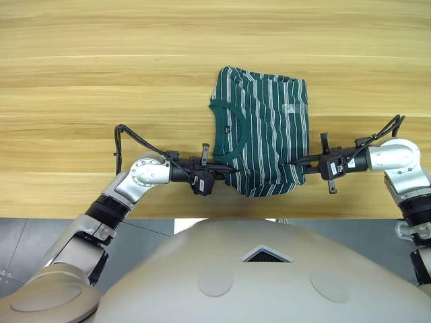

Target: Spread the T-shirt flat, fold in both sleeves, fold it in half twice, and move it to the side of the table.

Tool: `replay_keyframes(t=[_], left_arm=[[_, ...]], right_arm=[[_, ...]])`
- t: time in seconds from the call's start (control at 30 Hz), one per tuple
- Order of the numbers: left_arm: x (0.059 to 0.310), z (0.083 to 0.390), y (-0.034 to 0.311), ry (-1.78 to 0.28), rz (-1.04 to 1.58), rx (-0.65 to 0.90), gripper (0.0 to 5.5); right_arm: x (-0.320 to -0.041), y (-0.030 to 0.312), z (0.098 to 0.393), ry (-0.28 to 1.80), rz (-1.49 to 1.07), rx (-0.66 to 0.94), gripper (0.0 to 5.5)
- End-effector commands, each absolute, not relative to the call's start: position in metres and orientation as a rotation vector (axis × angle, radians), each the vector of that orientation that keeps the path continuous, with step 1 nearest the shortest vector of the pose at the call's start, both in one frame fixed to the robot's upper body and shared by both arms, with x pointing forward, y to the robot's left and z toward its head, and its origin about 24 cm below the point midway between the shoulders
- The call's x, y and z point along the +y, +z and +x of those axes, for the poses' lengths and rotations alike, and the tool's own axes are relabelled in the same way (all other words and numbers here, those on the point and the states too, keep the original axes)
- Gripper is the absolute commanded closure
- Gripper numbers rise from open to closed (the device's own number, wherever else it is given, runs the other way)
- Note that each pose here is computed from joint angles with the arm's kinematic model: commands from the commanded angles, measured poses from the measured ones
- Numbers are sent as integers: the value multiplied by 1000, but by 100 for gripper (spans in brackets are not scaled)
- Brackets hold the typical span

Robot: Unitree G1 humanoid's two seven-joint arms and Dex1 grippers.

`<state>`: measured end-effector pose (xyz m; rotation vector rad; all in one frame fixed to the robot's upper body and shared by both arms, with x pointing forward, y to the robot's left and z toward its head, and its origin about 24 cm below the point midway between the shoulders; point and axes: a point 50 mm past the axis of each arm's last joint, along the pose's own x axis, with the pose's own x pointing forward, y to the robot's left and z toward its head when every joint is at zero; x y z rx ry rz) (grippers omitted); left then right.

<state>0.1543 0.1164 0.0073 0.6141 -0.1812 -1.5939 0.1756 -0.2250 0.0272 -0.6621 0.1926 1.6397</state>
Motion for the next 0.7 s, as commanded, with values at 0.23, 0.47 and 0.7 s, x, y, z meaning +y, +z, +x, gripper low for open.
replay_keyframes(t=[0.23, 0.47, 0.7], left_arm=[[159, 129, 42, -1475, 417, -79, 550], [159, 161, 43, -1404, 314, -32, 550], [162, 261, 27, -1256, 233, 129, 550]], right_arm=[[-240, 49, 166, 1701, -514, 192, 541], [-242, 48, 177, 1736, -466, 227, 542], [-243, 73, 253, 1614, -299, 227, 542]])
